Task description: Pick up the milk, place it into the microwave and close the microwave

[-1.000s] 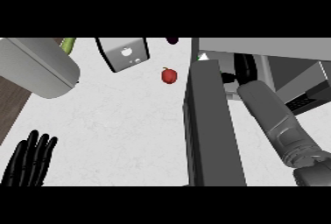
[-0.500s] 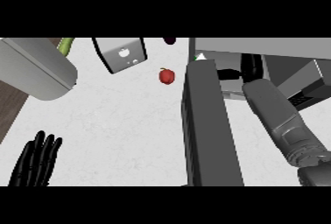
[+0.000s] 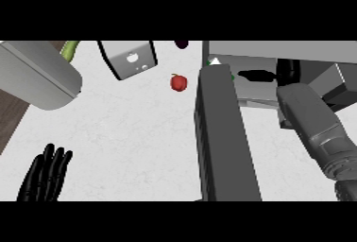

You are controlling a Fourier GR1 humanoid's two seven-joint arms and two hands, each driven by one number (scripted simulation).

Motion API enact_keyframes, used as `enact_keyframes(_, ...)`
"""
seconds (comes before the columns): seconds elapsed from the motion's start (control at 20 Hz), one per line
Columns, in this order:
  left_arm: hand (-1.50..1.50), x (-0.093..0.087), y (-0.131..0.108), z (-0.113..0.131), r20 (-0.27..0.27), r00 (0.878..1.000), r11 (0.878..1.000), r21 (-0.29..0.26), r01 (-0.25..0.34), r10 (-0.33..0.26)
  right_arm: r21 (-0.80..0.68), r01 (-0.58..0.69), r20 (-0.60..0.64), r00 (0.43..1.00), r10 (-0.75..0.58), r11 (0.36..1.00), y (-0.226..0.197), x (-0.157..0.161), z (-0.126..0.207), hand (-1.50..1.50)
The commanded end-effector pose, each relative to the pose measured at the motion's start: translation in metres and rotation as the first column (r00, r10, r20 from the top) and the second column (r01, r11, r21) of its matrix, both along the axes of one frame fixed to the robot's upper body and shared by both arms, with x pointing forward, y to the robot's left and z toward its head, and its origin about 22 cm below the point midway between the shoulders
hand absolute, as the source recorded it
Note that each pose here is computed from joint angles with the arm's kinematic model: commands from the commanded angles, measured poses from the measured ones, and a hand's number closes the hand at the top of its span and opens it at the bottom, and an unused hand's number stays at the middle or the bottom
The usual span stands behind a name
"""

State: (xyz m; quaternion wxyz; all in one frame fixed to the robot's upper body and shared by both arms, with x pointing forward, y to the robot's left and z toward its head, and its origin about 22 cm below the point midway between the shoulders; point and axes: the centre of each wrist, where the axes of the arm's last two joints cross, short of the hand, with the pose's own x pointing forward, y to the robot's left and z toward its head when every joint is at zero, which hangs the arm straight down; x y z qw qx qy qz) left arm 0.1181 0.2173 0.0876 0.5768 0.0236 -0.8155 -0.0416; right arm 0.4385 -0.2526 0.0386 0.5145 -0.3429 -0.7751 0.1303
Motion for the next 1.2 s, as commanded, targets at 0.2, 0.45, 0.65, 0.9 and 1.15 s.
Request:
enact_keyframes(0.2,-1.50,-0.007,-0.002,0.003,0.001,1.000,1.000,0.016,-0.020,0.020,0.104,-0.101,-0.001,0.995,0.102,0.989,-0.025,-0.011,-0.013,-1.50)
enact_keyframes(0.45,-1.50,-0.012,-0.014,0.000,-0.018,1.000,1.000,-0.026,-0.005,0.005,0.212,-0.128,-0.024,0.990,0.137,0.969,-0.016,-0.010,-0.015,-1.50)
enact_keyframes(0.65,-1.50,-0.005,-0.014,-0.003,-0.009,1.000,0.999,-0.033,-0.009,0.009,0.263,-0.191,-0.042,0.977,0.209,0.946,-0.036,-0.027,-0.038,-1.50)
enact_keyframes(0.9,-1.50,-0.001,-0.014,-0.011,-0.019,1.000,1.000,-0.018,0.004,-0.005,0.350,-0.261,-0.061,0.952,0.299,0.900,-0.034,-0.039,-0.058,-1.50)
enact_keyframes(1.15,-1.50,-0.006,-0.013,-0.002,-0.016,1.000,0.999,-0.039,-0.017,0.016,0.380,-0.239,-0.116,0.946,0.302,0.894,-0.032,-0.067,-0.096,-1.50)
